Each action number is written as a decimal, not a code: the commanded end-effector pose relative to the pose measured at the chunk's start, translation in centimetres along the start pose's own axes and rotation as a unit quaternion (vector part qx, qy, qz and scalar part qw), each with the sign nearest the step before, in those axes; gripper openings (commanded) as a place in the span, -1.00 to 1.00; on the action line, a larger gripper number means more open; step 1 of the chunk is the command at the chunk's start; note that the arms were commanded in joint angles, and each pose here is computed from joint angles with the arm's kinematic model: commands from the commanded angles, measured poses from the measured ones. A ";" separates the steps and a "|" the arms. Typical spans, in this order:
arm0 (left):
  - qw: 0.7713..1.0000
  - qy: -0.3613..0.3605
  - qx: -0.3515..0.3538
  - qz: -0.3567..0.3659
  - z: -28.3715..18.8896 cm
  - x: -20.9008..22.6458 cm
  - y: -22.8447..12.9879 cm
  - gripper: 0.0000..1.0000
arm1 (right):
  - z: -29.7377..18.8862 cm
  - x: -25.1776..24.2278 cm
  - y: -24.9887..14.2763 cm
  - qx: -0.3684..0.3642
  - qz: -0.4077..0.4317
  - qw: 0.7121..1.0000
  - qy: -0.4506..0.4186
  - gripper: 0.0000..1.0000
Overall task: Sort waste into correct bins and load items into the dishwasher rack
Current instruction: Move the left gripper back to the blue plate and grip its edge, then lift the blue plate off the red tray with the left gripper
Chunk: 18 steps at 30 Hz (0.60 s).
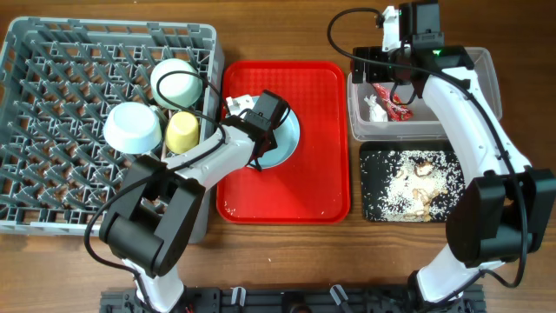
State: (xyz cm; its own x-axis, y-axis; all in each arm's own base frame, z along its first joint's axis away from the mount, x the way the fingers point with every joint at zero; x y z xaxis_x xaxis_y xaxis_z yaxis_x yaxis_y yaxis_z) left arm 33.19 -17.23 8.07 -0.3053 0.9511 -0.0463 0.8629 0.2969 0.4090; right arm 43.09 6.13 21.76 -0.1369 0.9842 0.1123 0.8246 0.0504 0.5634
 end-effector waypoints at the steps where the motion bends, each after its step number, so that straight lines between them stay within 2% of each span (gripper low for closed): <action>1: 0.999 -0.033 0.029 -0.003 0.3 -0.7 -0.6 -0.74 | 0.2 0.0 0.0 0.001 0.002 1.000 -0.003 1.00; 3: 0.993 -0.099 0.059 0.023 0.0 -2.1 -0.9 -0.52 | 0.2 0.0 0.0 0.001 0.002 1.000 -0.003 0.99; 6: 0.970 -0.208 0.110 0.067 -0.8 -4.3 -1.7 -0.31 | 0.2 0.0 0.0 0.001 0.002 1.000 -0.003 0.99; 8: 0.958 -0.242 0.121 0.091 -1.3 -5.3 -2.3 -0.27 | 0.2 0.0 0.0 0.001 0.002 1.000 -0.003 0.98; 14: 0.948 -0.256 0.138 0.129 -2.3 -7.1 -5.0 -0.58 | 0.2 0.0 0.0 0.001 0.002 1.000 -0.003 1.00; 18: 0.931 -0.281 0.144 0.186 -3.5 -8.9 -7.6 -0.57 | 0.2 0.0 0.0 0.001 0.002 1.000 -0.003 0.99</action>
State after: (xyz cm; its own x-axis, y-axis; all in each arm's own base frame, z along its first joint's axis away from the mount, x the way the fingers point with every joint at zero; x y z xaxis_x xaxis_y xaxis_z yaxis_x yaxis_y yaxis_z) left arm 29.90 -26.08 8.86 0.1006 0.8972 -0.4299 0.9719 0.0038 0.2352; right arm 43.09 6.13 21.76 -0.1369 0.9842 0.1123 0.8246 0.0504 0.5634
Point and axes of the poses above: each gripper's point midway between its finger pads, its own z axis out along the fingers, its own x axis along the line the jaws close on, y = z × x, the point moved 8 cm from there along -z, back along the fingers
